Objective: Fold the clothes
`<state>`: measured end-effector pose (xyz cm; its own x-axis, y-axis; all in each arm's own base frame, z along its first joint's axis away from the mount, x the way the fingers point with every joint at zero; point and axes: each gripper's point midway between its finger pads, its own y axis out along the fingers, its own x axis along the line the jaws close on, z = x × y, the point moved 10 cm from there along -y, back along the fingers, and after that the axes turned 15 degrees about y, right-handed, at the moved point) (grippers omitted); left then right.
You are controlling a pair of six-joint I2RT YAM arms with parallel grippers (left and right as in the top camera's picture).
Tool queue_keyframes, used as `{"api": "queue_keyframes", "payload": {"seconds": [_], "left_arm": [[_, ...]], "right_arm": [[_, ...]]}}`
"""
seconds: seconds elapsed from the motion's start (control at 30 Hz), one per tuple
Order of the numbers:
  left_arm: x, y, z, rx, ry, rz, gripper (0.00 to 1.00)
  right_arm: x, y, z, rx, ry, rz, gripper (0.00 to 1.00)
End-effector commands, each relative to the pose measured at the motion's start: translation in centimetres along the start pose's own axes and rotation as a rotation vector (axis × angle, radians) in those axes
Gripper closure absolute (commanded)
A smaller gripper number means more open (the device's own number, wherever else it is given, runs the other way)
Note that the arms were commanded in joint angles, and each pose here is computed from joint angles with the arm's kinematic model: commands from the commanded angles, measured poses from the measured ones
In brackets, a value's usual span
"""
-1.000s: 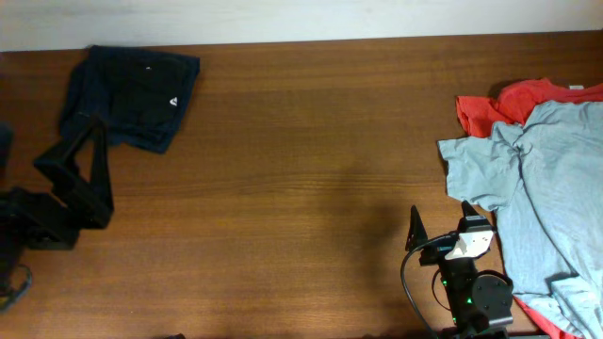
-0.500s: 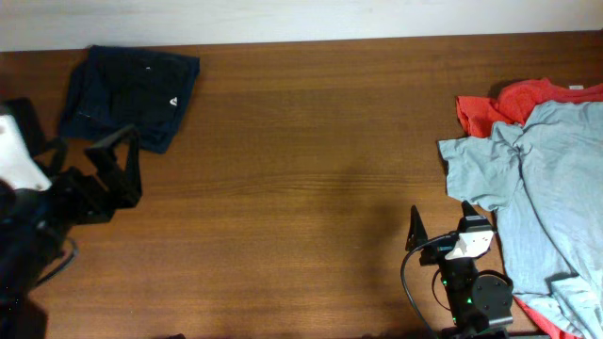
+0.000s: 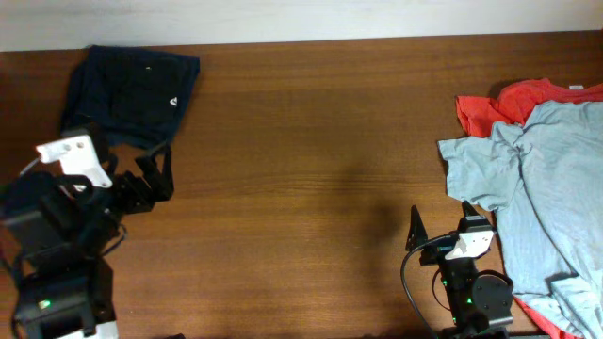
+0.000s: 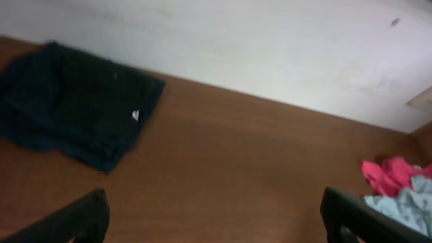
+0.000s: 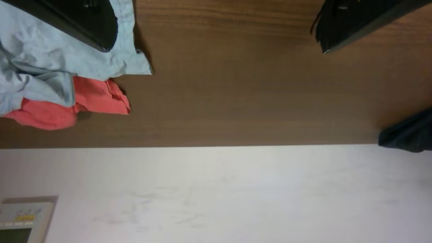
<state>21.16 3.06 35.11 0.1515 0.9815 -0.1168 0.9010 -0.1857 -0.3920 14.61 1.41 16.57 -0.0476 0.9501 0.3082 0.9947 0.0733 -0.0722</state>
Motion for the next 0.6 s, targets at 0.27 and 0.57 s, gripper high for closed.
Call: {"api": "queue_keyframes", "payload": {"seconds": [0.27, 0.57], "left_arm": [[0.0, 3.1, 7.3, -0.183, 0.097, 0.020, 0.01], [-0.4, 3.8, 12.6, -0.311, 0.155, -0.037, 0.01]], "right_arm": [[-0.3, 0.0, 0.1, -0.006, 0.001, 0.023, 0.01], [-0.3, 0.0, 0.1, -0.006, 0.001, 0.023, 0.01]]}}
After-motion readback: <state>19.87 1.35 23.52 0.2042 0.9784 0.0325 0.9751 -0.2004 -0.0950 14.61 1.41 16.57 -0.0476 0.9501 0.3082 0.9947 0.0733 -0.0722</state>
